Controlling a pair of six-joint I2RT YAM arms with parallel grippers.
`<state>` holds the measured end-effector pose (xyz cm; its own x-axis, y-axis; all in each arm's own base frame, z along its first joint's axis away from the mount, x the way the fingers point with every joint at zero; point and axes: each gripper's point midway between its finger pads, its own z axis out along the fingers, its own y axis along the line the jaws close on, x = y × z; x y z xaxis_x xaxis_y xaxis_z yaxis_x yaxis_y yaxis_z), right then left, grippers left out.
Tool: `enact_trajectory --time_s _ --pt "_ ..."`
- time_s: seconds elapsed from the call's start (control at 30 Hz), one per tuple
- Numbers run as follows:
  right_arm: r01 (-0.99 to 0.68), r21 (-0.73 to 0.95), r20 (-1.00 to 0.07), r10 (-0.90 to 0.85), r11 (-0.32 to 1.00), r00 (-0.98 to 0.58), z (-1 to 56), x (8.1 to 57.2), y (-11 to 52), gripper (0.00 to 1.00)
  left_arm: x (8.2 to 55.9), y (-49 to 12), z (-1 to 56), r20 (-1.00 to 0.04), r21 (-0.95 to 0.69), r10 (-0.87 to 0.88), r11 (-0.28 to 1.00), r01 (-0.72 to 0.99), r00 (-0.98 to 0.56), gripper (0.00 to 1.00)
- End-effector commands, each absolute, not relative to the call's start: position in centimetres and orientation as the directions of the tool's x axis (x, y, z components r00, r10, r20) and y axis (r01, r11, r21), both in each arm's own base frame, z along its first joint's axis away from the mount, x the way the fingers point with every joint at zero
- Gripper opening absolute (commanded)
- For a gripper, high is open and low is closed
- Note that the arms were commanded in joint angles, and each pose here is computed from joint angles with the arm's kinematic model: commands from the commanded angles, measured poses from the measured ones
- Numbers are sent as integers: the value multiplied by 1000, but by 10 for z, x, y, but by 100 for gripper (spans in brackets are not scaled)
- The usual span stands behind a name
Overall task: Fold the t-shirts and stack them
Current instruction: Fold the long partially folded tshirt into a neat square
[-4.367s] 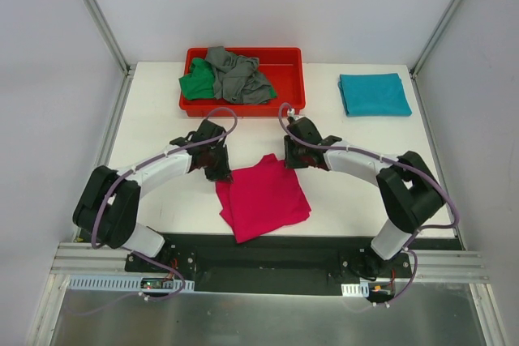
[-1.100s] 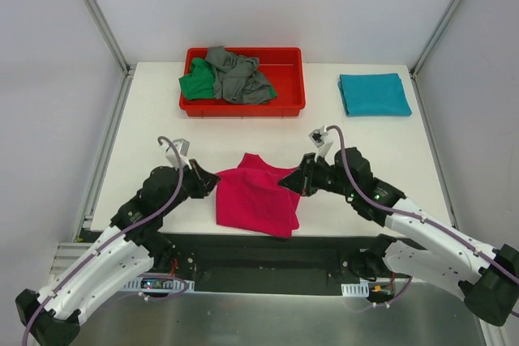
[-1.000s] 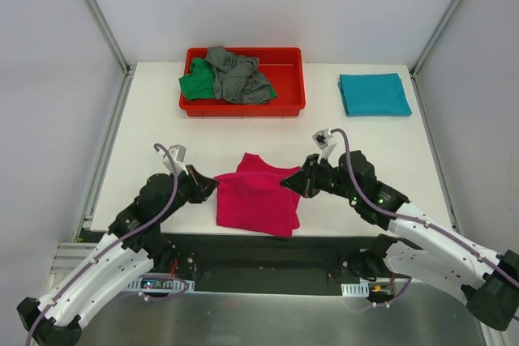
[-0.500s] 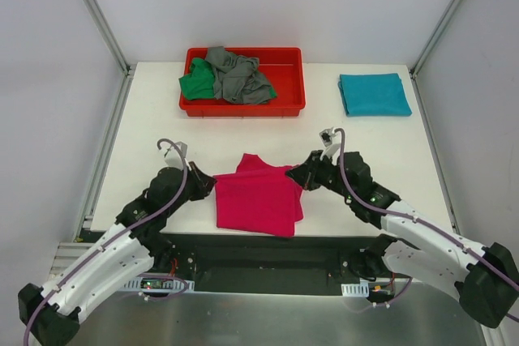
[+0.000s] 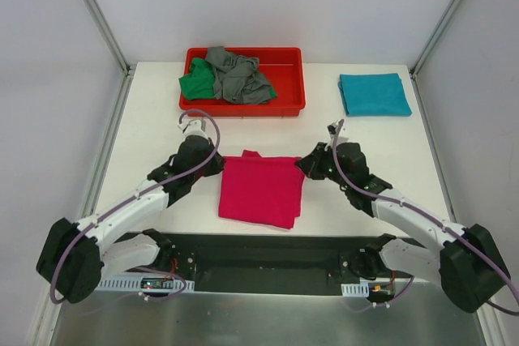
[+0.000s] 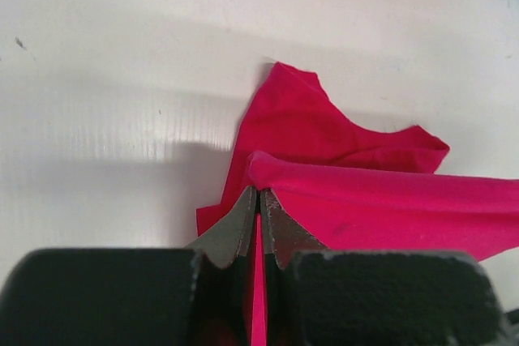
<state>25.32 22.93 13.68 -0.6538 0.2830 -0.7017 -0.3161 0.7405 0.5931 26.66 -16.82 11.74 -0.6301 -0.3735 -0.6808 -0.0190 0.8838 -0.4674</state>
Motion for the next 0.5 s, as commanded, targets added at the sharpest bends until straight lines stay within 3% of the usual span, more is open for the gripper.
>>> enact_trajectory --time_s 0.0,0.27,0.47 --pt "-246 562 -725 326 790 -607 135 289 218 0 306 -165 130 -732 -427 -367 904 -33 -574 0" --pt "-106 509 -701 339 854 -628 99 320 204 0 341 -185 96 -686 -348 -271 937 -22 -675 0" --pt "-53 450 -690 310 891 -654 75 341 196 8 362 -174 58 -617 -295 -294 946 -132 -730 0"
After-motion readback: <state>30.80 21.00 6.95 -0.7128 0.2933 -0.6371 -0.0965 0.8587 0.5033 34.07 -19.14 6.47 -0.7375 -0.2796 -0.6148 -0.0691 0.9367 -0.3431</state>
